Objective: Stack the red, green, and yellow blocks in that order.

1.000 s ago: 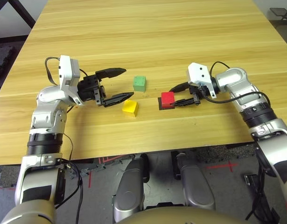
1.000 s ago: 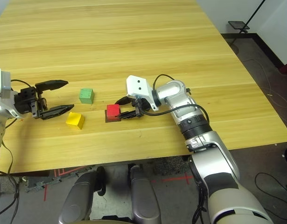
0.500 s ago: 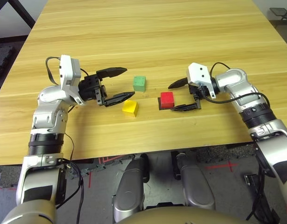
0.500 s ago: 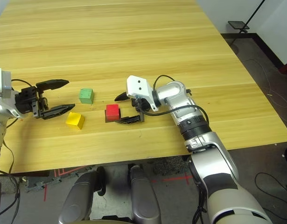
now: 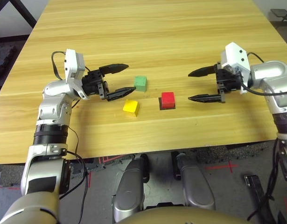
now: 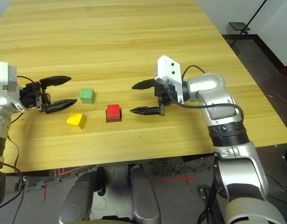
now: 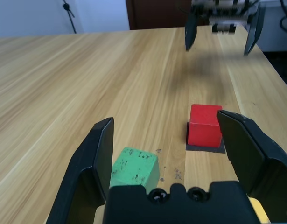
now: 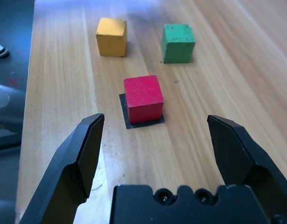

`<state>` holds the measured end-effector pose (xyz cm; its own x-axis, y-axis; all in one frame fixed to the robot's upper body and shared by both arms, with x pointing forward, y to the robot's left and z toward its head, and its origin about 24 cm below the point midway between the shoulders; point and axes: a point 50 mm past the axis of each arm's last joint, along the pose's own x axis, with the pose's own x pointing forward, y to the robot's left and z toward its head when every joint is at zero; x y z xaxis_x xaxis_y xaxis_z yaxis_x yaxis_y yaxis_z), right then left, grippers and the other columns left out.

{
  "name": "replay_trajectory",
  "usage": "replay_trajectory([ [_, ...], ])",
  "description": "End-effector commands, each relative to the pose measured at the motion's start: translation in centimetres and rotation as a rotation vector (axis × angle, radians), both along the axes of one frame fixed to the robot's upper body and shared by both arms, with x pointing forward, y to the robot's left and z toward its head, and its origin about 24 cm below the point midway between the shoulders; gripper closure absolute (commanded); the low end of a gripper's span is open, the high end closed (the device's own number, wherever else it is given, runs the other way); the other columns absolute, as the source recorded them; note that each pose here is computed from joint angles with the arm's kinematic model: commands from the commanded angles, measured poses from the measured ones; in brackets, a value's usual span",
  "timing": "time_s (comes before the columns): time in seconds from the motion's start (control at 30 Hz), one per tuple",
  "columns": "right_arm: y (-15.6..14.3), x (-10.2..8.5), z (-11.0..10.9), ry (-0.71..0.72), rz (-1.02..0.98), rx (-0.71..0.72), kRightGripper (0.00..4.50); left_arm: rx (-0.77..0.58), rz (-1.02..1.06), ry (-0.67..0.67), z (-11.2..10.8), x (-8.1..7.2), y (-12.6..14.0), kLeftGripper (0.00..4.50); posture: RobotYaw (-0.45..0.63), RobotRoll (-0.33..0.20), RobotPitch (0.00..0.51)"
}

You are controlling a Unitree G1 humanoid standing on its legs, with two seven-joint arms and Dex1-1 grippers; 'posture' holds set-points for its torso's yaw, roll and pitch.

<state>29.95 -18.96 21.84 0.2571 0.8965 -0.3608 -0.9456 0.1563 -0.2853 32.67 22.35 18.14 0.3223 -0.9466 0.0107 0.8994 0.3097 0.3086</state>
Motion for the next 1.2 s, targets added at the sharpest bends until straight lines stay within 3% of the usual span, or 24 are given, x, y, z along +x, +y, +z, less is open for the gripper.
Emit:
replay_trajectory([
  [0.03,-0.8,-1.0,0.9,-0.01,-0.033,0.013,0.02,0.046,-0.009,0.008,-0.5,0.7,0.0,0.0,0.19,-0.018,0.223],
  [0.47,-1.4,-1.3,1.9,-0.022,-0.103,0.05,0.02,0.205,-0.037,-0.023,0.6,3.5,-0.5,0.0,0.16,-0.015,0.23],
  [1.2,-0.9,-1.3,2.1,-0.033,-0.106,0.066,0.02,0.282,-0.046,0.054,-1.1,4.6,-3.1,0.0,0.13,-0.027,0.243],
])
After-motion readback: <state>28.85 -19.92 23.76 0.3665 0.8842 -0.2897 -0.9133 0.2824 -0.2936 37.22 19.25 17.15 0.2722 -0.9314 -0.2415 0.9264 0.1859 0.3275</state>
